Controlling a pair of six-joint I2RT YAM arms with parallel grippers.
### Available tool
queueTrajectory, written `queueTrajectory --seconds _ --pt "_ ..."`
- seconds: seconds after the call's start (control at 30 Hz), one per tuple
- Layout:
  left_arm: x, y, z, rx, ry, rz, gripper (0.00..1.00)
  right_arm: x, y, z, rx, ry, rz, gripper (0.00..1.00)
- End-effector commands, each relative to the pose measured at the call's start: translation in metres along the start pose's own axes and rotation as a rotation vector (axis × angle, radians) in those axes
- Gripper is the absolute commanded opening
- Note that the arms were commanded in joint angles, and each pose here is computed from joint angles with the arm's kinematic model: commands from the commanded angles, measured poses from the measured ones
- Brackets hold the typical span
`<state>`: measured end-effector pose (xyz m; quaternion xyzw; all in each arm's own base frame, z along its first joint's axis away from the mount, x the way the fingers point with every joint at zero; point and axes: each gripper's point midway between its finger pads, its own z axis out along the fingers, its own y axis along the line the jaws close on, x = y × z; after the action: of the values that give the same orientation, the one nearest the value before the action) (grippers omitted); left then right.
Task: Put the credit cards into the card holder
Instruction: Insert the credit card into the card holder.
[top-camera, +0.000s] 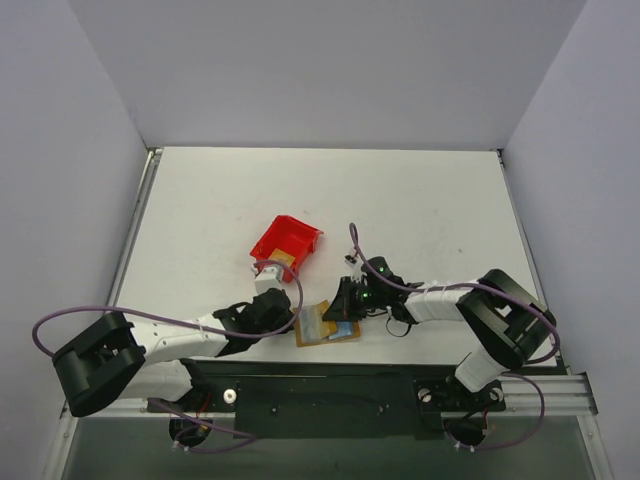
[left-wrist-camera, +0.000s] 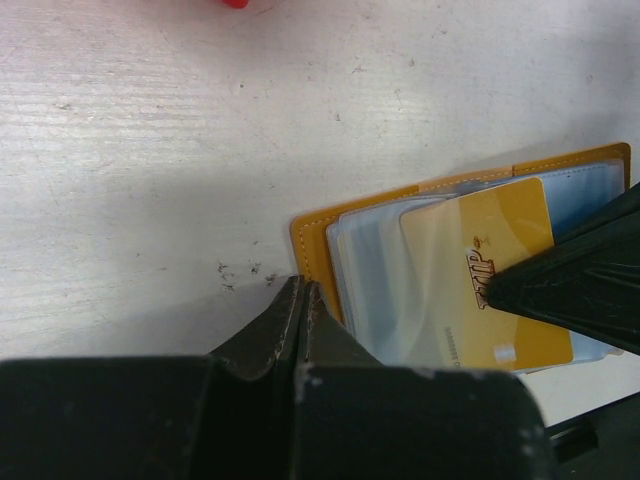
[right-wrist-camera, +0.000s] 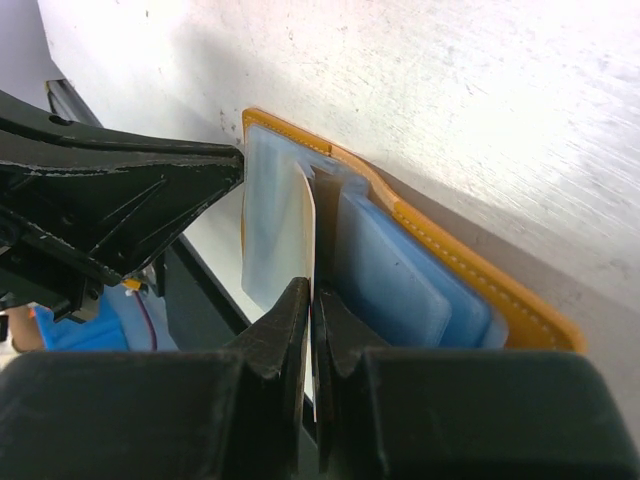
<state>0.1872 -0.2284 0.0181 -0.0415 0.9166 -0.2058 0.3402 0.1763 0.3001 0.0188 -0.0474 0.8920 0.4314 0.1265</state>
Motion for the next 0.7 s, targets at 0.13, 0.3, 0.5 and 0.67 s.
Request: queueTrajectory --seconds 0.13,0.3,0.5,0.67 --pt "0.023 -0.004 0.001 0.024 0.105 0.026 0.00 -0.007 -0.022 -0.008 0.119 -0.087 -0.047 0.00" --pt "0.022 -0.005 0.002 0.025 0.104 0.028 0.00 -0.008 -0.025 -0.008 0.129 -0.104 -0.032 0.00" --pt "0.021 -0.006 0.003 0.025 0.105 0.035 0.00 -0.009 -0.029 -0.012 0.150 -0.126 -0.022 0.00" --pt "0.023 -0.006 0.003 0.024 0.111 0.040 0.00 -0.009 -0.034 -0.015 0.180 -0.138 -0.004 0.00"
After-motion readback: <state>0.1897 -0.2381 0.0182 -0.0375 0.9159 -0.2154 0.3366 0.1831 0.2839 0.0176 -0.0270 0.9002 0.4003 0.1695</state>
